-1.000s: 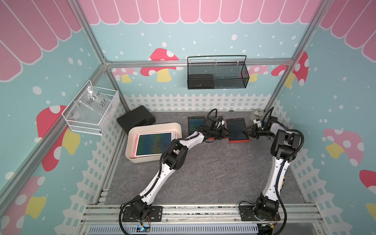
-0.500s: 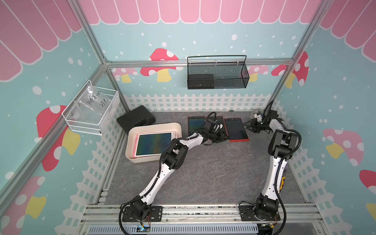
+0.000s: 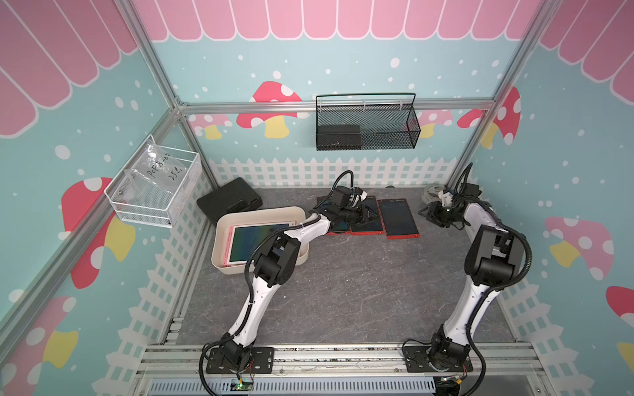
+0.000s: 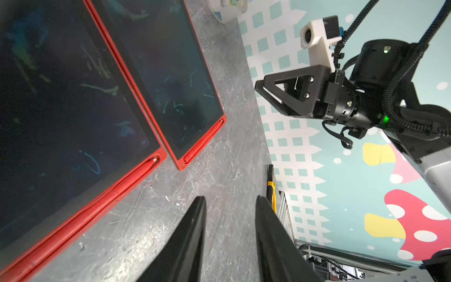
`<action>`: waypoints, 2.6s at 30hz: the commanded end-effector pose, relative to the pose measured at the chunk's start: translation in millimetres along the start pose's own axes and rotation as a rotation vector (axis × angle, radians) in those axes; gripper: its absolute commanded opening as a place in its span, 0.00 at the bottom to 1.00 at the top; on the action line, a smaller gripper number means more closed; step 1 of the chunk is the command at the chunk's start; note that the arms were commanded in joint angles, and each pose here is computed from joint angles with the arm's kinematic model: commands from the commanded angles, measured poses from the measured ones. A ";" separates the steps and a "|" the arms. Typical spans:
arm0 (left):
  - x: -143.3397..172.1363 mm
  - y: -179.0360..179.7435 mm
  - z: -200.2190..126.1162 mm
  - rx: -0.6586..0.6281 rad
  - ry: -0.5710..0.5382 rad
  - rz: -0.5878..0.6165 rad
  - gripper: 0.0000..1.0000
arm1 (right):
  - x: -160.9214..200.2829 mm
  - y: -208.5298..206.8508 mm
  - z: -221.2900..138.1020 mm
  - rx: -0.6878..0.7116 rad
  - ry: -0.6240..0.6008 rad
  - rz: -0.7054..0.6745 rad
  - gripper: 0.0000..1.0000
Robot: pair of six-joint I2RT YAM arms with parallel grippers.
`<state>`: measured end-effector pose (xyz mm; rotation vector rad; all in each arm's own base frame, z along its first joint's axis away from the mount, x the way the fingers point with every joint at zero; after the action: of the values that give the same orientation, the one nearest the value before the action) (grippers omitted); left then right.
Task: Take out the writing tablet from the storage box
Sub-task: Place the writing tablet at the center of the board.
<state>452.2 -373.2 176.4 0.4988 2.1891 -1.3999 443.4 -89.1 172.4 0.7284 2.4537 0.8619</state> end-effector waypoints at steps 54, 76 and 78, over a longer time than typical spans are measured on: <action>26.4 55.2 -260.9 -0.578 -0.245 -0.088 0.35 | 63.8 -30.3 99.1 -0.131 0.244 0.102 0.46; 78.6 74.9 -366.0 -1.033 -0.278 -0.377 0.41 | 93.8 65.1 41.7 -0.175 0.304 -0.093 0.48; 88.6 73.5 -380.9 -1.091 -0.279 -0.440 0.42 | 95.1 89.5 52.9 -0.196 0.335 -0.134 0.48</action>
<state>362.9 -11.6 210.8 -0.4049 2.4151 -0.3472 420.7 27.0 162.4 0.4798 2.5919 1.2088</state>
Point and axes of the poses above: each gripper's point midway between its finger pads, its own z axis out along the fingers, its own y axis along the line the jaws close on, x = y × z, the point moved 8 cm from there along -z, back along the fingers, and after that the axes turned 14 degrees about z, right-handed, at the moved point
